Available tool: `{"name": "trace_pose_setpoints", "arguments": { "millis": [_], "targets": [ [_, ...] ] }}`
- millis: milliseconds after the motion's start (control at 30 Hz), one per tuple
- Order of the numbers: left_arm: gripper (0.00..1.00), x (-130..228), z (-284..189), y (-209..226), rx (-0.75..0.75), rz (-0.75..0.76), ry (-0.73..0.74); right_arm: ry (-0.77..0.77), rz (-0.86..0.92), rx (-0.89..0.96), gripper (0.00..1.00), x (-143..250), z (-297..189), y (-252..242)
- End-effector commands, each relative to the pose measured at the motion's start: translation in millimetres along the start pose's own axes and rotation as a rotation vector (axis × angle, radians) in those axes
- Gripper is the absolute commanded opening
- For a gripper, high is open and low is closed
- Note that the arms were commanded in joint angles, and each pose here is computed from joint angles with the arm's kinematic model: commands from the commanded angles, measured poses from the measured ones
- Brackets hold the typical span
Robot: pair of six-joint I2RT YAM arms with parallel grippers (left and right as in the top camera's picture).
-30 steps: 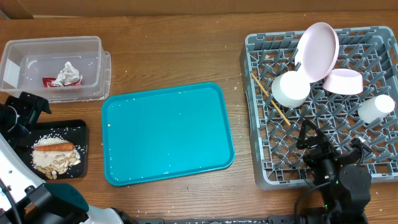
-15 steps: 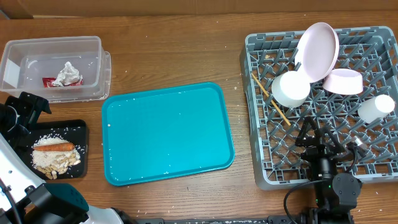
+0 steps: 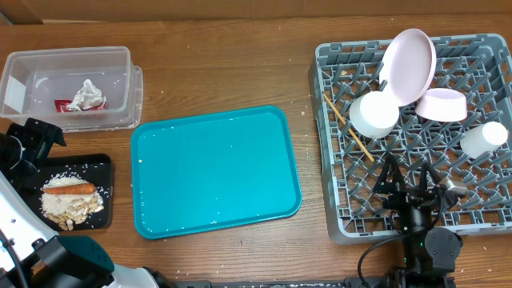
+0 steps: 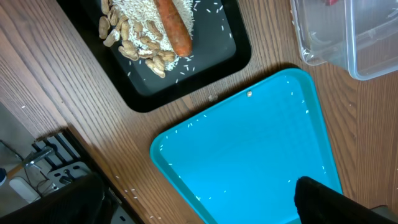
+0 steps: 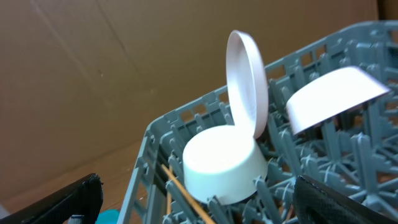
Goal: Sort waste into correct bins and load items into the dishwasher
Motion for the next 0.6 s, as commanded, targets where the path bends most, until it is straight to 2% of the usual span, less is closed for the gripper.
{"name": "trace_pose_setpoints", "arguments": {
  "millis": [0, 100, 267, 567],
  "targets": [
    [1.0, 4.3, -5.2, 0.6, 0.009, -0.004, -0.016, -0.031, -0.037, 0.03, 1.0, -0.7, -0.2, -4.1],
    [1.0, 4.3, -5.2, 0.6, 0.009, -0.004, -0.016, -0.011, -0.094, 0.035, 1.0, 1.7, -0.2, -5.3],
    [1.0, 4.3, -5.2, 0.6, 0.009, -0.004, -0.016, -0.009, -0.298, 0.041, 1.0, 1.2, -0.2, -5.9],
    [1.0, 4.3, -5.3, 0.6, 0.009, -0.004, -0.017, -0.008, -0.288, 0.038, 1.0, 1.2, -0.2, -5.7]
  ]
}}
Point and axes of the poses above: each gripper's point midway between its finger pads, its own z axis out along the fingers, its own y axis along the line the jaws close on, x = y × z, the point moved 10 cm from there along -z, back along the fingers, and after that the axes turned 13 degrees about z, right-handed, at the moved point
